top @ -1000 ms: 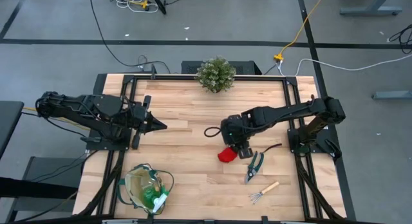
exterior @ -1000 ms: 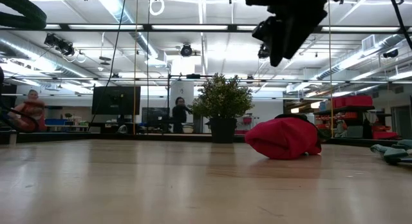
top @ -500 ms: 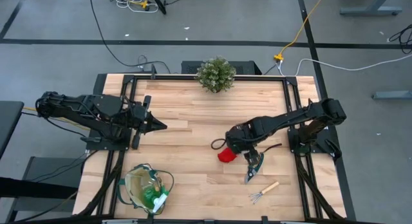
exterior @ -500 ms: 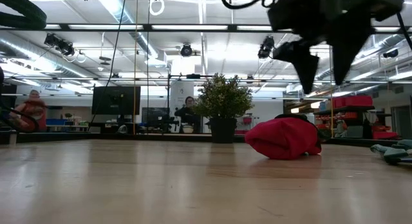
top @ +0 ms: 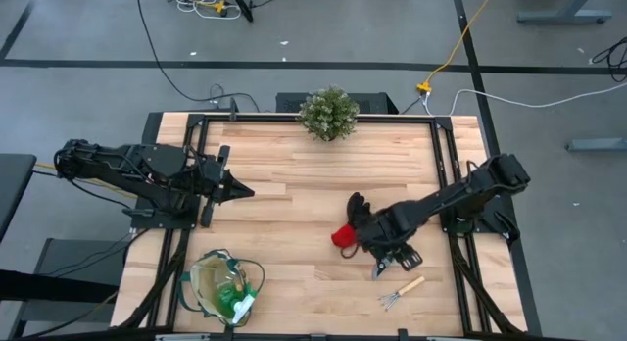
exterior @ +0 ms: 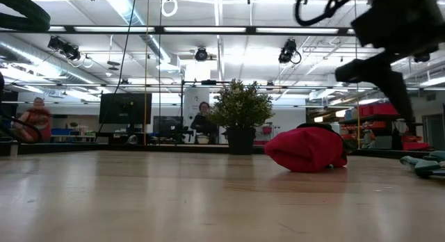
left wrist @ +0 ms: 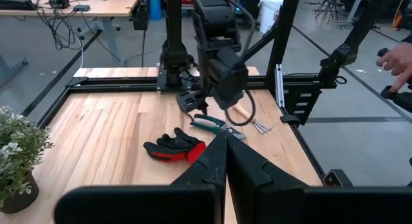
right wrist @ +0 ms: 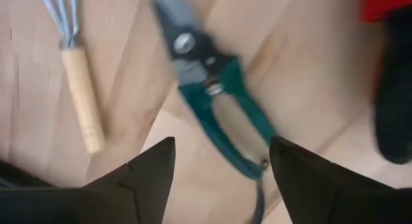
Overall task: Pick & Place Garden tools in Gardening bag
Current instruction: Put the green shear scissors into the gardening bag
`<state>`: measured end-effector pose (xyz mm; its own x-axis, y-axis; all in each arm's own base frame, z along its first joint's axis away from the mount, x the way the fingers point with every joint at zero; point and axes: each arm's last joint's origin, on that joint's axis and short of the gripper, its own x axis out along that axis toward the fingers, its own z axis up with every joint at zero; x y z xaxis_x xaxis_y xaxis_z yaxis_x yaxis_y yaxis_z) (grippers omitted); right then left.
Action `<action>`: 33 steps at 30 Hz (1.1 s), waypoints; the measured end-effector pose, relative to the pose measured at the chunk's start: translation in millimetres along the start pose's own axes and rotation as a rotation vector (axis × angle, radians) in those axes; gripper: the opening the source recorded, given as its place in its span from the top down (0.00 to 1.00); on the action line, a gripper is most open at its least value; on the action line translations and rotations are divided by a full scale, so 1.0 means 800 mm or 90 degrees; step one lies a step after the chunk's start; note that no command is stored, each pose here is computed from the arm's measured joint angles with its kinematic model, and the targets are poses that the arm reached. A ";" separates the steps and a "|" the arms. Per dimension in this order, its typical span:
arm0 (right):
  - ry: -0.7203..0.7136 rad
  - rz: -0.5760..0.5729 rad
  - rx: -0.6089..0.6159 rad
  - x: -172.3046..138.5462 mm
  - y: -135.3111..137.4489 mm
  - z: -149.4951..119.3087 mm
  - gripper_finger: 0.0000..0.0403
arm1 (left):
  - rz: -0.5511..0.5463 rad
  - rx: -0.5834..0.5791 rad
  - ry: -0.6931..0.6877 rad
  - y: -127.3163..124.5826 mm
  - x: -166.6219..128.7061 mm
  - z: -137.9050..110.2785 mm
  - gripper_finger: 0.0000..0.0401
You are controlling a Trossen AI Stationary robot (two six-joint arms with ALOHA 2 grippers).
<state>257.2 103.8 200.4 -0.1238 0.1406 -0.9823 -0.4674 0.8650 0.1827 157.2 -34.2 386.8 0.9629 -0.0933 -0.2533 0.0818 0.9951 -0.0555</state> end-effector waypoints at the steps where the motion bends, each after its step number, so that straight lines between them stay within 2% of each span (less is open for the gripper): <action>1: 0.006 0.000 -0.015 0.003 0.004 -0.001 0.38 | 0.000 0.000 0.000 0.000 0.000 0.000 0.96; 6: 0.029 0.002 -0.081 0.014 0.015 -0.006 0.40 | 0.000 0.000 0.000 0.000 0.000 0.000 0.96; 12: 0.050 -0.001 -0.120 0.027 0.017 -0.013 0.42 | 0.000 0.000 0.000 0.000 0.000 0.000 0.96; 33: 0.040 -0.014 -0.131 0.066 0.011 -0.027 0.51 | 0.017 0.000 -0.002 0.001 0.000 0.000 0.96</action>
<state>228.0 108.3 151.2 -0.1629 0.0864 -0.9829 -0.6384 0.7503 0.1717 157.2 -33.4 386.9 0.9654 -0.0669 -0.2521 0.0564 0.9972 -0.0488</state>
